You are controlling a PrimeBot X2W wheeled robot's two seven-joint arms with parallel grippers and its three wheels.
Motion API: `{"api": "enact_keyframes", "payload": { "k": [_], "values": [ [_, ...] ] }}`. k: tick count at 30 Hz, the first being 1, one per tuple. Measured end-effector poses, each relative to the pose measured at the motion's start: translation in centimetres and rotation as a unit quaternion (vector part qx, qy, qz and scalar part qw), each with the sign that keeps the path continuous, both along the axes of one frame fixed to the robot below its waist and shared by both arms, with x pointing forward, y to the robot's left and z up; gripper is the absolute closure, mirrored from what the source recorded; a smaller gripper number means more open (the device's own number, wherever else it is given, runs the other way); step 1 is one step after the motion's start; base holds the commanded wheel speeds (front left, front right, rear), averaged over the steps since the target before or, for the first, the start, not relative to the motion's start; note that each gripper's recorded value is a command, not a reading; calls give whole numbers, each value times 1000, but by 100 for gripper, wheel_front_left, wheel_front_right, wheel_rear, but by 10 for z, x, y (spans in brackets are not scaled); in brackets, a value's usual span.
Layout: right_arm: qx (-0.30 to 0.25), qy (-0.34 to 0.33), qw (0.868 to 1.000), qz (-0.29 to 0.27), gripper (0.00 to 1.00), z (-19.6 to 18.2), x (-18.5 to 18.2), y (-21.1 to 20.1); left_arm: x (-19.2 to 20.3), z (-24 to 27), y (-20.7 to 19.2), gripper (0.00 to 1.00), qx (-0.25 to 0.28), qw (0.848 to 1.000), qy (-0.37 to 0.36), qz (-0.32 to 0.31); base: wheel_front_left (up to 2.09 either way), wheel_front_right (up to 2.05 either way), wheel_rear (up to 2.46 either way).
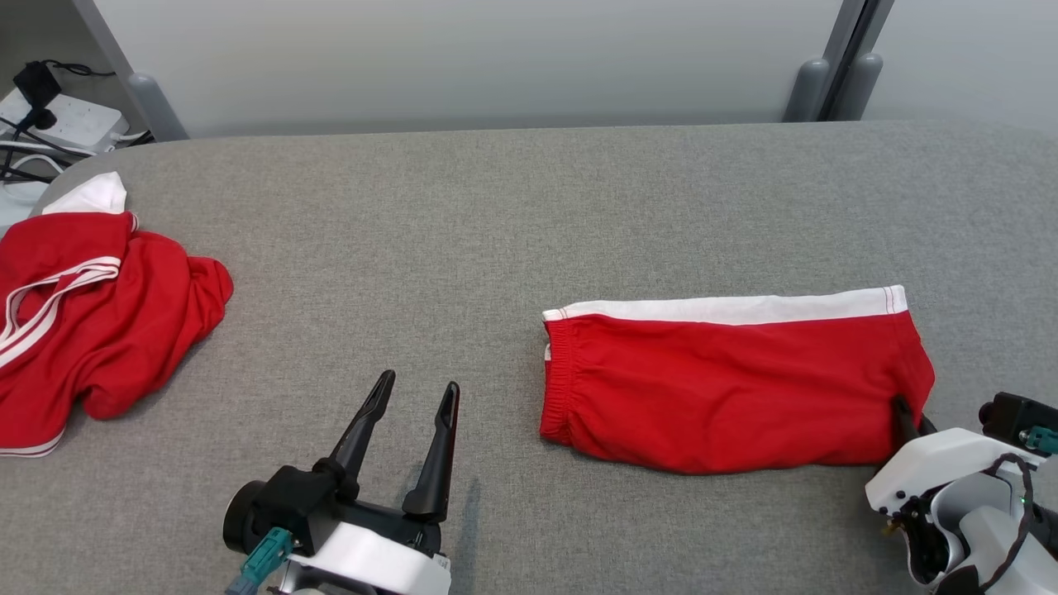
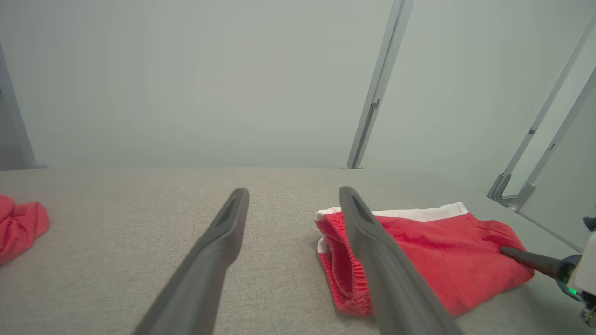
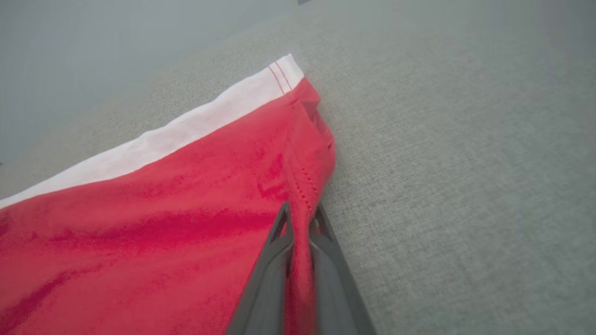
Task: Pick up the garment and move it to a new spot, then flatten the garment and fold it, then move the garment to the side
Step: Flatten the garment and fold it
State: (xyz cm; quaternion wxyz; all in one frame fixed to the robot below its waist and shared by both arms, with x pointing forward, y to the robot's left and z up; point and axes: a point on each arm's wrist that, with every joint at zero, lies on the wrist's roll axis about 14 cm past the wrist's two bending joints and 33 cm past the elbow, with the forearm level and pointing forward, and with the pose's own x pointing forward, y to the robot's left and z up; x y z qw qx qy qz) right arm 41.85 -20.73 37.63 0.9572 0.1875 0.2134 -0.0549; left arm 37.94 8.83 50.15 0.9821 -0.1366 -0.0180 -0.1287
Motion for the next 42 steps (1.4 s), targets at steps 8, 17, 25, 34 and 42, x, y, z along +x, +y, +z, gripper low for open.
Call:
{"api": "enact_keyframes", "payload": {
  "k": [8, 17, 25, 34, 42],
  "values": [
    [-8, -79, 996, 34, 100, 40, 19, 12, -4, 7, 2, 0, 0, 1000, -9, 3, 0, 0, 0],
    [13, -155, 979, 134, 100, 78, 23, 81, -10, 10, 10, 0, -3, 1000, -13, 16, 0, 0, 0],
    [33, -177, 960, 214, 100, 95, 23, 142, -15, 10, 21, 0, -6, 999, -11, 34, 0, 0, 0],
    [49, -165, 941, 292, 100, 95, 18, 200, -21, 6, 39, 0, -6, 998, -3, 63, 0, 0, 0],
    [51, -126, 929, 344, 100, 79, 5, 230, -24, 4, 49, 0, -5, 997, 1, 78, 0, 0, 0]
  ]
}}
